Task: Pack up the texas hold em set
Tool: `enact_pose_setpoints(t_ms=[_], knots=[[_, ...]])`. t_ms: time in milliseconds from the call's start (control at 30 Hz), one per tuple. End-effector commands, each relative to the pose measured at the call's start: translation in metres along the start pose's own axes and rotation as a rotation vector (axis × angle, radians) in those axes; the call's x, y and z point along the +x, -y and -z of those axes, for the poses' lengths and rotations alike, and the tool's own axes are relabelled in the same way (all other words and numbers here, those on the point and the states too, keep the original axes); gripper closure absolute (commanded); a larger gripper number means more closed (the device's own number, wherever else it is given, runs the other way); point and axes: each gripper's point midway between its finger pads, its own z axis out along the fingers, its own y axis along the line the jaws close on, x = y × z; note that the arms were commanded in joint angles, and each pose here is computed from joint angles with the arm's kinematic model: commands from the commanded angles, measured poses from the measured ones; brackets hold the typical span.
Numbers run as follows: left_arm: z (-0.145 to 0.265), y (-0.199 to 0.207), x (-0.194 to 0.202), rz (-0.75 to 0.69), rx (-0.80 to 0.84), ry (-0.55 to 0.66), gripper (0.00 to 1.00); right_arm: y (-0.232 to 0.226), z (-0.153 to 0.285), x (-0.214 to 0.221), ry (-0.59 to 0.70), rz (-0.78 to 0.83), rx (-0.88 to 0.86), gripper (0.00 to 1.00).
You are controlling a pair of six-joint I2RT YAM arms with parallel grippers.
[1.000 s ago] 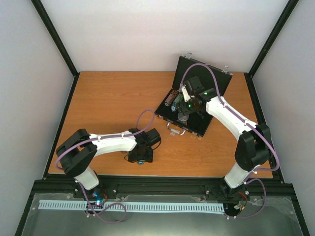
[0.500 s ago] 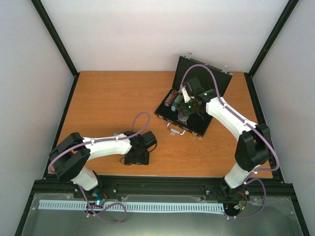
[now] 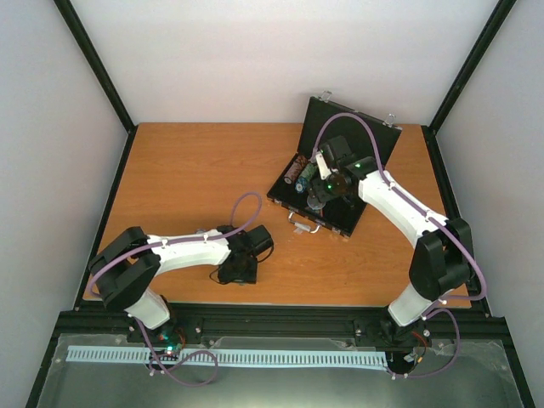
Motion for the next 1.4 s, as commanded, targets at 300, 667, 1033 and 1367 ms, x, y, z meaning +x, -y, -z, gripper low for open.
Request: enact_pose_setpoints(t_ms=[300,667,1033,1367], knots=[[-0.026,0.015,0.009,-0.003,0.047,-0.056,0.72,0.002,0.009,0.001,0.026,0.013,0.017,0.2],[0.017,0.022,-0.008,-0.027,0.066,0.021,0.99,0.004,0.012,-0.001,0.041,0.008,0.025,0.2],[0.08,0.042,-0.027,0.026,0.214,0.134,0.99,0.005,0.021,0.004,0.061,-0.019,0.03,0.21],[0.117,0.046,-0.059,0.115,0.314,0.171,0.99,-0.002,0.053,0.019,0.226,-0.162,-0.033,0.2]])
